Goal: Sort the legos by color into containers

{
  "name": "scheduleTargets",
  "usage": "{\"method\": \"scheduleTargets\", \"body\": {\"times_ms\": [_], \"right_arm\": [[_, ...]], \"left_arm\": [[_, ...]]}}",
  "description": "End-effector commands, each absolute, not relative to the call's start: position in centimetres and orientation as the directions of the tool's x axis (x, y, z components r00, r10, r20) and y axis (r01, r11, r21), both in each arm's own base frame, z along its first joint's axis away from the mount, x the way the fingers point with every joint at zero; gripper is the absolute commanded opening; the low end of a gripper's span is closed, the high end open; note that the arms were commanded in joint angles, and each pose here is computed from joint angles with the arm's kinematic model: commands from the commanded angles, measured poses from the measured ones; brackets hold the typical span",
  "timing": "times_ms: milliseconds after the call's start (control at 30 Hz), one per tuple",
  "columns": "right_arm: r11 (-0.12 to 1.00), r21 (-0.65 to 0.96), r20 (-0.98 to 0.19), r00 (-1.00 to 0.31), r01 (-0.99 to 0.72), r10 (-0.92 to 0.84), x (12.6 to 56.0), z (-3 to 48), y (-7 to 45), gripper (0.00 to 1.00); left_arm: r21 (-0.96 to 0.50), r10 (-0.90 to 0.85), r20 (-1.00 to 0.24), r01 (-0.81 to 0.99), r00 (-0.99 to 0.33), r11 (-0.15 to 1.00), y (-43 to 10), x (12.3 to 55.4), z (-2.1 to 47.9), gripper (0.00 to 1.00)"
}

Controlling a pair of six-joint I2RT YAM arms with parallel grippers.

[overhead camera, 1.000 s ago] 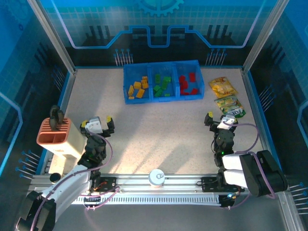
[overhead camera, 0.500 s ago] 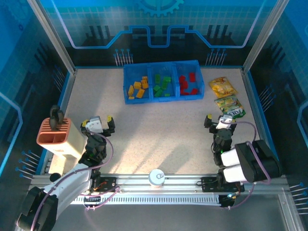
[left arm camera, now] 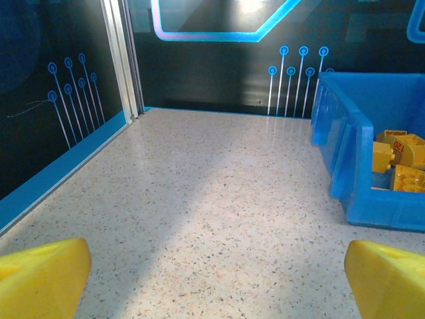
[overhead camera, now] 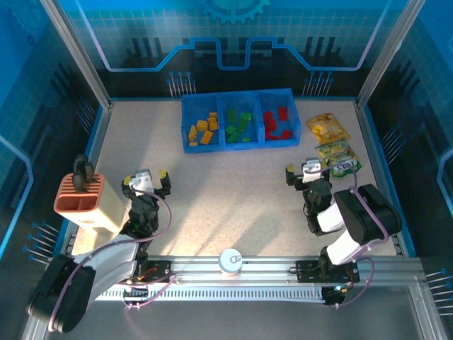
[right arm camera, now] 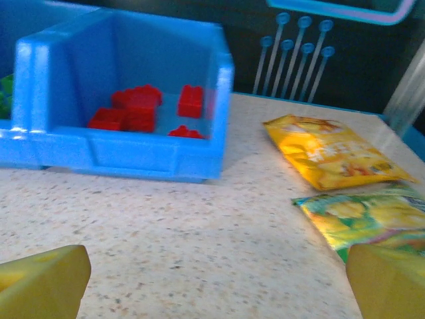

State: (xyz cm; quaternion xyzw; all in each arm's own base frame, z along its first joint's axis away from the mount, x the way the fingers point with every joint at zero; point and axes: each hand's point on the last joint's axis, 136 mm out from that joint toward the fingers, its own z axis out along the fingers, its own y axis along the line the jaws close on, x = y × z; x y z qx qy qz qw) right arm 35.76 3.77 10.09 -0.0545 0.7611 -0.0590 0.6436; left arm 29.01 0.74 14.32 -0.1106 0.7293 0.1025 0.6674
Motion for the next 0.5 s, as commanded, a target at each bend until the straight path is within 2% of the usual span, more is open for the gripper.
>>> {"method": "scheduleTargets", "body": {"times_ms": [0,467], "right_arm": [[0.974,-0.225,-0.969,-0.100,-0.027,-0.226,36.4,11.6,4.5,1.00],[0.975,-0.221,-0.970,-0.103,-0.026,-0.223,36.2,11.5,4.5,1.00]], "left_arm": [[-0.024,-0.034,-0.999,-0.293,-0.027,0.956,0.8,29.2,15.0,0.99],[0.040,0.037,-0.999,-0.263,-0.017,0.964,-0.9,32.9,15.1,0.99]]}}
